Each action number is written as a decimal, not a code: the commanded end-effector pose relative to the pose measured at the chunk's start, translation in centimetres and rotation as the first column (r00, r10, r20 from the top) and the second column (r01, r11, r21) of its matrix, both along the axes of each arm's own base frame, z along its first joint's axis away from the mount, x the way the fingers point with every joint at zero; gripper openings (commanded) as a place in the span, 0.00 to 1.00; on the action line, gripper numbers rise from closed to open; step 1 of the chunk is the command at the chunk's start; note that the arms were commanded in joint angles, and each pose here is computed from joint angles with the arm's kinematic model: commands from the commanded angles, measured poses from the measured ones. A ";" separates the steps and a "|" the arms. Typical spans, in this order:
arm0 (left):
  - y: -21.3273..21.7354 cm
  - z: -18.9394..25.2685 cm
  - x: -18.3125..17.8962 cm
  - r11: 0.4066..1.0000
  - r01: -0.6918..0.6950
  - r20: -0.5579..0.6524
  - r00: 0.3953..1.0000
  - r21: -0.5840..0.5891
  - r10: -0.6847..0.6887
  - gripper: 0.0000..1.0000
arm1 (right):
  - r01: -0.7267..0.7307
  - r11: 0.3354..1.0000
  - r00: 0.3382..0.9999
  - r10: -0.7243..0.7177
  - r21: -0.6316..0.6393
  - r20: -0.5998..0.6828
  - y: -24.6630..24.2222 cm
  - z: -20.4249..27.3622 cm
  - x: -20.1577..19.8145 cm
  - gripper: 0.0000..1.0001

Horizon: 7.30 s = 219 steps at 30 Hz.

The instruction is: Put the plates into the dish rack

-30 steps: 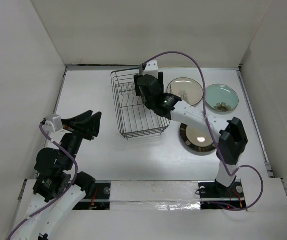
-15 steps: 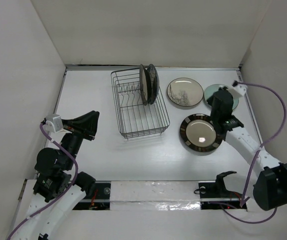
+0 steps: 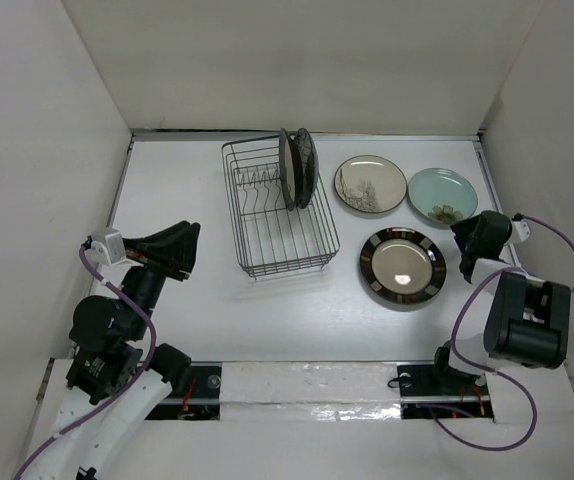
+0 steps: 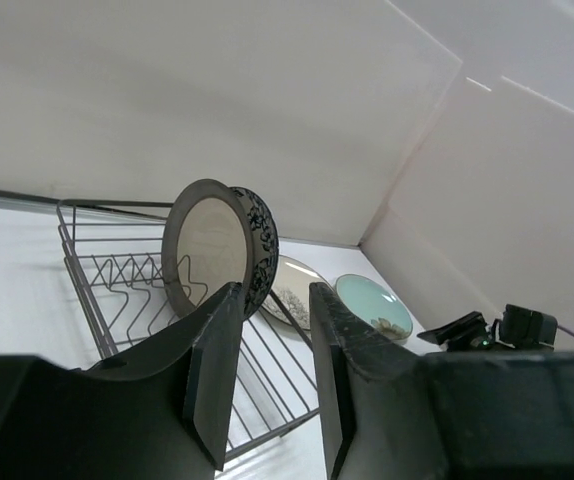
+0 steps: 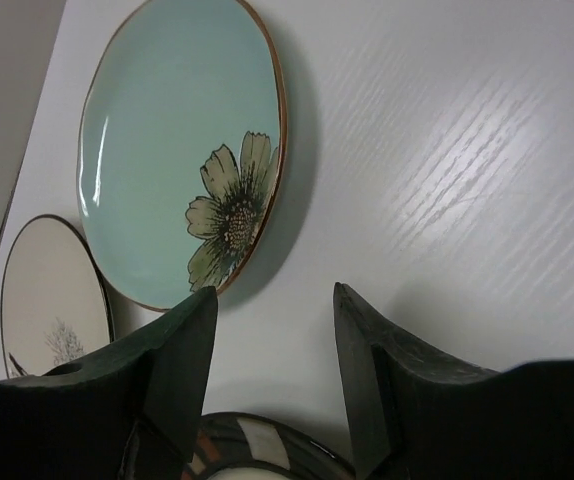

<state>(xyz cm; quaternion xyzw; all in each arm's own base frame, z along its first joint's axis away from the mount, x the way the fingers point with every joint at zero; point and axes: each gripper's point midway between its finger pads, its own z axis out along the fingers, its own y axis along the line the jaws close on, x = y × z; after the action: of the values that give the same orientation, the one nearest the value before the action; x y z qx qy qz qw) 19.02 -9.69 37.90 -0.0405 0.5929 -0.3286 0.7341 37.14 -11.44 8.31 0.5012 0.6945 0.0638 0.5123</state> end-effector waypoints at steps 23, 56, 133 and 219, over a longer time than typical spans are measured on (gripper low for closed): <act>0.3 0.8 0.2 1.000 -0.019 0.026 0.999 -0.012 0.019 0.36 | -0.143 0.935 0.979 0.087 0.324 0.183 -0.7 -1.9 9.2 0.50; 0.1 0.5 0.6 1.000 -0.023 0.016 1.000 -0.002 0.023 0.38 | -0.068 0.925 0.809 0.270 -0.373 0.522 12.1 32.4 3.0 0.00; 1.2 1.5 -0.9 0.999 -0.032 0.061 0.998 -0.039 0.034 0.38 | -0.370 0.252 0.920 0.235 -0.894 -0.314 45.4 21.4 10.2 0.00; -0.2 -1.0 2.3 0.998 -0.055 -0.048 0.997 0.037 0.057 0.34 | -0.651 0.719 0.758 0.605 0.241 0.242 16.9 -1.7 15.5 0.30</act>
<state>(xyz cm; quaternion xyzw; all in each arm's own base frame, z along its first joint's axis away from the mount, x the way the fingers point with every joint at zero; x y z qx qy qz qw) 21.19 -9.93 35.99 -0.0530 0.6277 -0.2965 0.7178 51.20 5.09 4.04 0.3136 0.7884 0.3452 0.4011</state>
